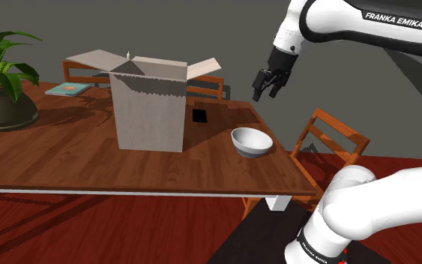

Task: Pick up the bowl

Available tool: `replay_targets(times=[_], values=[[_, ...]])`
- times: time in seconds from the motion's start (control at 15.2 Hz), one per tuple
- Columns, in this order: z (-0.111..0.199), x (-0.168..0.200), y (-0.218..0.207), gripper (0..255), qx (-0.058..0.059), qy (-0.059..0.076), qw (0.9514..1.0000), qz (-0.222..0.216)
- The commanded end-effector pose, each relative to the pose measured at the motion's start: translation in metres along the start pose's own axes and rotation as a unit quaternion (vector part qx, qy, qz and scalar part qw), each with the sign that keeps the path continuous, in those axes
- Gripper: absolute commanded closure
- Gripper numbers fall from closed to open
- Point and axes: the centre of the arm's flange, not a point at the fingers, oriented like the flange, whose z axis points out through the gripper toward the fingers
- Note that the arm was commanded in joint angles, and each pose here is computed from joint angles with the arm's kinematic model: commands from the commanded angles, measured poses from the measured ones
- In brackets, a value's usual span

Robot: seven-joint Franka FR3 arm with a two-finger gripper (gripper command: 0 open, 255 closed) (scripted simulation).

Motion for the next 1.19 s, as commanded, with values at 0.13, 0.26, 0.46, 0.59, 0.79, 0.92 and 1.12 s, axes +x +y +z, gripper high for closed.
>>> replay_targets(times=[0.13,0.26,0.46,0.59,0.79,0.92,1.12], values=[[0.026,0.010,-0.004,0,-0.011,-0.010,0.9999,-0.006],[0.051,0.019,-0.007,0,-0.021,-0.020,0.9995,-0.011],[0.091,0.032,-0.011,0,-0.037,-0.035,0.9985,-0.020],[0.117,0.040,-0.013,0,-0.048,-0.045,0.9975,-0.025],[0.157,0.051,-0.015,0,-0.064,-0.060,0.9956,-0.034],[0.184,0.058,-0.016,0,-0.074,-0.070,0.9940,-0.039],[0.203,0.058,-0.017,0,-0.078,-0.074,0.9934,-0.041]])
